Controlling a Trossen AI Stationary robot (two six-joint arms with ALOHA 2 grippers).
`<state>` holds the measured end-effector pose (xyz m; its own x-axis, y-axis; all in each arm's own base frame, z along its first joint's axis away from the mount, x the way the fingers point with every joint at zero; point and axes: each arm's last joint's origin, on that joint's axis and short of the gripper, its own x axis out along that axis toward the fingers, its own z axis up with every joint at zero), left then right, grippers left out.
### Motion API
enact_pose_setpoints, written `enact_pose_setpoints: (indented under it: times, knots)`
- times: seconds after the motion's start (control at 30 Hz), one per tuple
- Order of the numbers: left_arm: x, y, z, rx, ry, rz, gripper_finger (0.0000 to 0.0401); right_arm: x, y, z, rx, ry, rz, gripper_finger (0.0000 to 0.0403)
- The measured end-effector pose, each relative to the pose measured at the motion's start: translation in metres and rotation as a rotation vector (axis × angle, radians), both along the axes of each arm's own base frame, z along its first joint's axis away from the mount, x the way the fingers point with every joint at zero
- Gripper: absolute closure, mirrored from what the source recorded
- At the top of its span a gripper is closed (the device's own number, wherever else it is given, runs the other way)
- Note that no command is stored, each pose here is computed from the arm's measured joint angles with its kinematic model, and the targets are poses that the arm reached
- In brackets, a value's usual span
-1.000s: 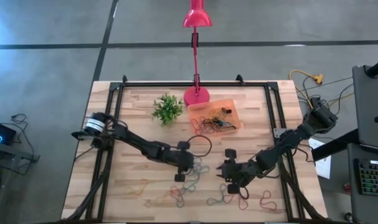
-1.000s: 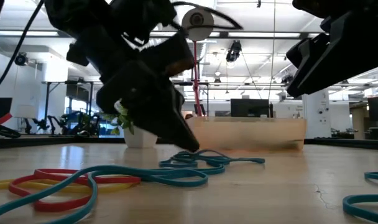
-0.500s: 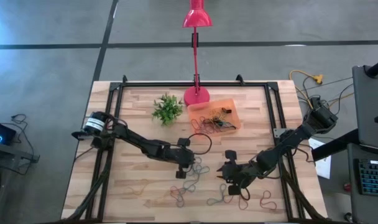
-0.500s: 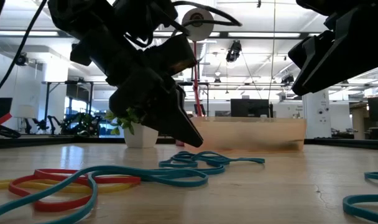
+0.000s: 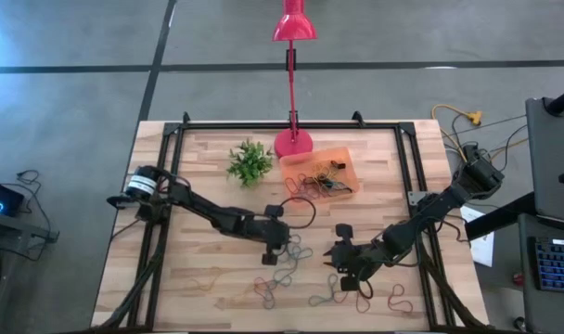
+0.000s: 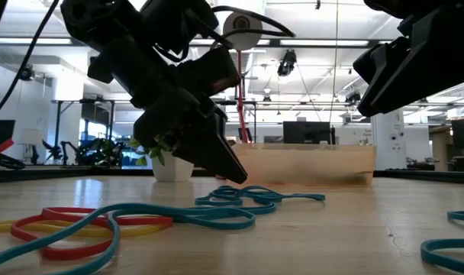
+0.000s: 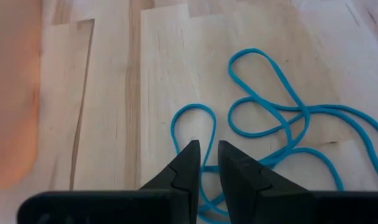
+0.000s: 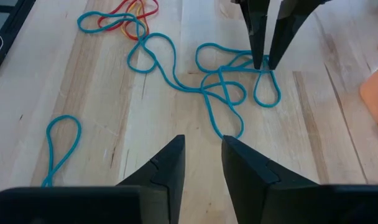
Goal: Pick and place rubber bands into bin
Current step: Put the blue rubberband into the orange container
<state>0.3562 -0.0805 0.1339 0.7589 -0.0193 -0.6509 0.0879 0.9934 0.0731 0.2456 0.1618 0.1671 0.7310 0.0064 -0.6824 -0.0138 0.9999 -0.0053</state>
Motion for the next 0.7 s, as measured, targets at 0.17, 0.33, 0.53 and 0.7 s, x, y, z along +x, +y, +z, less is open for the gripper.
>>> enact_pose_setpoints:
  times: [0.17, 0.33, 0.53, 0.7]
  knots:
    - [0.001, 0.0, 0.001, -0.003, -0.003, -0.003, 0.036, 0.0, 0.0, 0.0, -0.004, -0.001, 0.002, 0.0317]
    - [0.004, 0.0, -0.007, -0.024, -0.003, -0.022, 0.036, 0.0, 0.0, 0.0, -0.006, -0.002, 0.004, 0.0321]
    - [0.015, -0.002, -0.021, -0.034, -0.014, -0.031, 0.036, 0.0, 0.0, 0.0, -0.001, -0.006, 0.002, 0.0317]
    - [0.014, 0.0, -0.024, -0.04, -0.006, -0.024, 0.036, 0.001, 0.0, 0.0, 0.003, -0.009, 0.001, 0.0312]
